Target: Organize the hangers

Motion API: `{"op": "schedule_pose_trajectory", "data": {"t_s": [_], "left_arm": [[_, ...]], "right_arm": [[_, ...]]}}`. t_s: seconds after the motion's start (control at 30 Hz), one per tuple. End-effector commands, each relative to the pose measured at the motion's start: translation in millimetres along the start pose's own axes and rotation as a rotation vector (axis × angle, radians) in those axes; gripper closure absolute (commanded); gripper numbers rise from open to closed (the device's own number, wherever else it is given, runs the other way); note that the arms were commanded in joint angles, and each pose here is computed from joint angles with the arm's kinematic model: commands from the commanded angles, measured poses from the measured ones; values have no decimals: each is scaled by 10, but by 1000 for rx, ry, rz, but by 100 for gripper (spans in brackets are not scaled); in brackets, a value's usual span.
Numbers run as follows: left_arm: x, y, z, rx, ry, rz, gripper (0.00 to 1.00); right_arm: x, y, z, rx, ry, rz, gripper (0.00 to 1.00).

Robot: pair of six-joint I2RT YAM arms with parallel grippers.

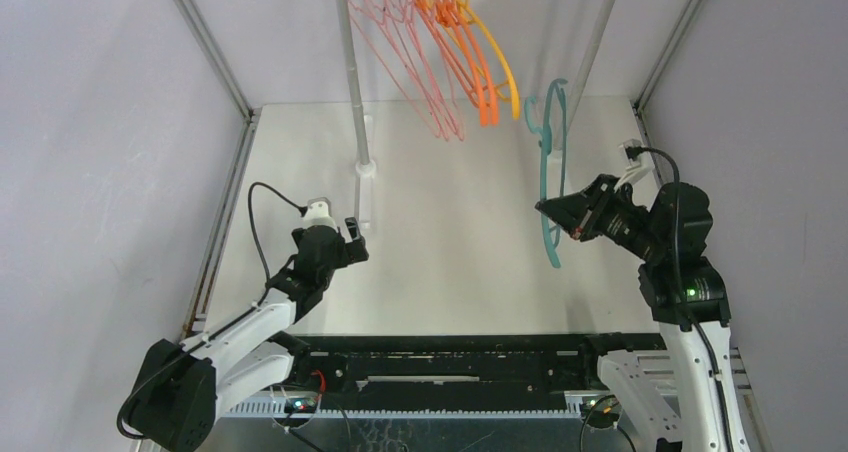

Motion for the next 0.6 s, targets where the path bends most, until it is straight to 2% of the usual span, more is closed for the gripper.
{"op": "schedule_pose_trajectory", "data": {"t_s": [0.0, 0.33, 0.57], "left_arm": [[15, -132, -179, 41, -56, 46, 0], [3, -133, -172, 36, -50, 45, 1], [-17, -130, -161, 31, -45, 39, 0]], "right_arm": [[-87, 108, -502, 26, -157, -46, 100], [-424, 282, -1329, -31, -274, -275, 100], [-615, 228, -1797, -72, -315, -401, 100]]}}
Point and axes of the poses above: each gripper's point midway between its finger pads, its own x axis back along the fingers, its own y axis along the line the jaws close on, z = x × y, the point moved 4 cm from there along x, back along the fingers, and after that the axes turned 12 degrees about x, right-handed, at the moved point
